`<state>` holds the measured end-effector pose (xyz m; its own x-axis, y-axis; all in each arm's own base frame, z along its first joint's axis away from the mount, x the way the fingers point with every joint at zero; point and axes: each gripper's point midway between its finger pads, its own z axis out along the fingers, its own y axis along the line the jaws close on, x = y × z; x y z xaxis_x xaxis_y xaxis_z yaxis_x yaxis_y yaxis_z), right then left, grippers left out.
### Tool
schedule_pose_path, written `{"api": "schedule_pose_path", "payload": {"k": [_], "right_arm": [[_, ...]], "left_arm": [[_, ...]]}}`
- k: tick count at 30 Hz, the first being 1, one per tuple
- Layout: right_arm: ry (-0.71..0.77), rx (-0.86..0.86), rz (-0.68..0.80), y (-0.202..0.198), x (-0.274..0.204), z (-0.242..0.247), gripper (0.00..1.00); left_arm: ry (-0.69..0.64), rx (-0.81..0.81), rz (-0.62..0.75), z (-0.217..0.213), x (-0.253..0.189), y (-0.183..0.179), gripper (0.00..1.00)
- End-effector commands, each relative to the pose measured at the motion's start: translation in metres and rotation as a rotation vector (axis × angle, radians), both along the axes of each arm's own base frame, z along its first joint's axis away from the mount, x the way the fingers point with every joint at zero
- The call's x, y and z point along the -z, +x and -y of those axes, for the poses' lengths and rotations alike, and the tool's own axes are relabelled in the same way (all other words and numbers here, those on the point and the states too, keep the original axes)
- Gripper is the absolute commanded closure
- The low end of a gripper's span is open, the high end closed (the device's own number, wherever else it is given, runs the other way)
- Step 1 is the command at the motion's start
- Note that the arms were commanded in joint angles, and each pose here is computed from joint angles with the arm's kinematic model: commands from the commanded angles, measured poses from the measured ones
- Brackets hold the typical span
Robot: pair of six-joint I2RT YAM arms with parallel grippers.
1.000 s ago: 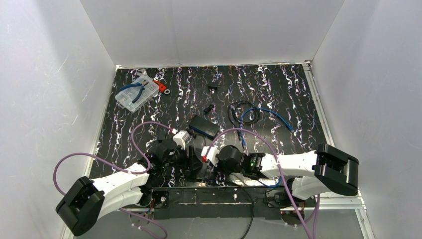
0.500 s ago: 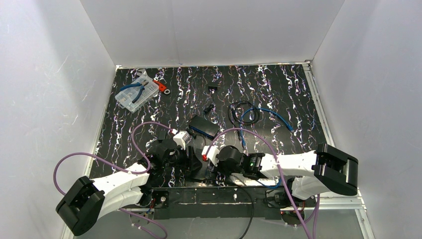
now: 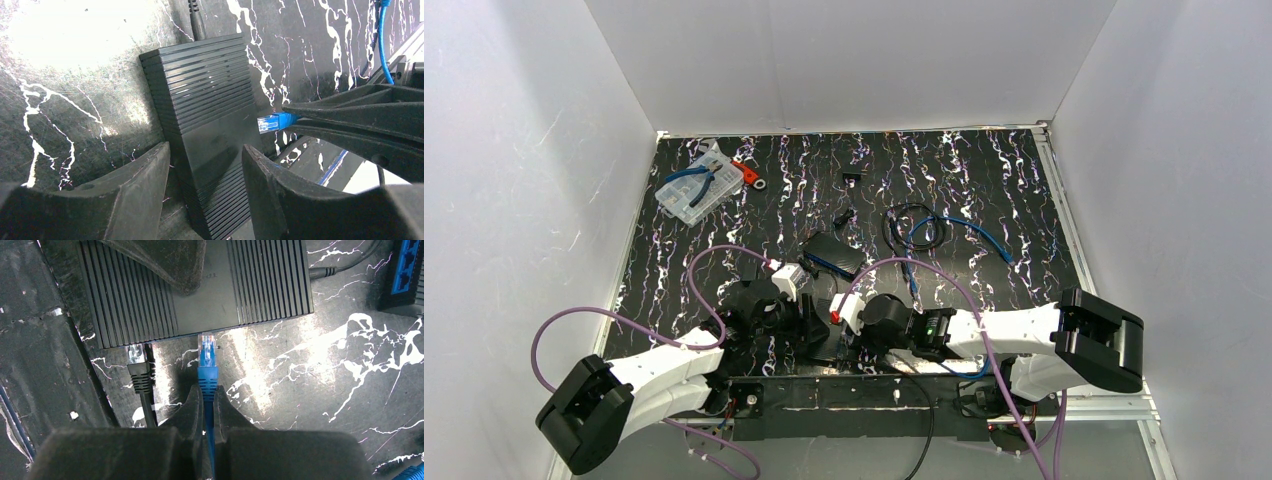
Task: Insert the plug into the switch port
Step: Insert the connector into the switch port.
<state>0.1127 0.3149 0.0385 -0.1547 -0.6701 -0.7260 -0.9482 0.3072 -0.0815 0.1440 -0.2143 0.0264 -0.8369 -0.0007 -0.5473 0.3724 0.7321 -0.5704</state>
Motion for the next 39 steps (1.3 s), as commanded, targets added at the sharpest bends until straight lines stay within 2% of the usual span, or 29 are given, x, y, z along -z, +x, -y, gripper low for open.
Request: {"api": "schedule_pose_path", "payload": {"k": [1, 11, 39], "right_arm": [[0.046, -0.002, -0.012, -0.003, -0.005, -0.010, 0.99], [0.030, 0.024, -0.010, 0.000, -0.001, -0.010, 0.99], [0.170, -0.029, -0.009, -0.007, -0.024, -0.030, 0.99]], "left_arm": [[0.028, 0.020, -0.038, -0.004, 0.007, -0.011, 0.47], [0.028, 0.020, -0.039, -0.004, 0.007, -0.011, 0.48], [0.029, 0.040, -0.058, -0.002, 0.011, -0.013, 0.51]]}}
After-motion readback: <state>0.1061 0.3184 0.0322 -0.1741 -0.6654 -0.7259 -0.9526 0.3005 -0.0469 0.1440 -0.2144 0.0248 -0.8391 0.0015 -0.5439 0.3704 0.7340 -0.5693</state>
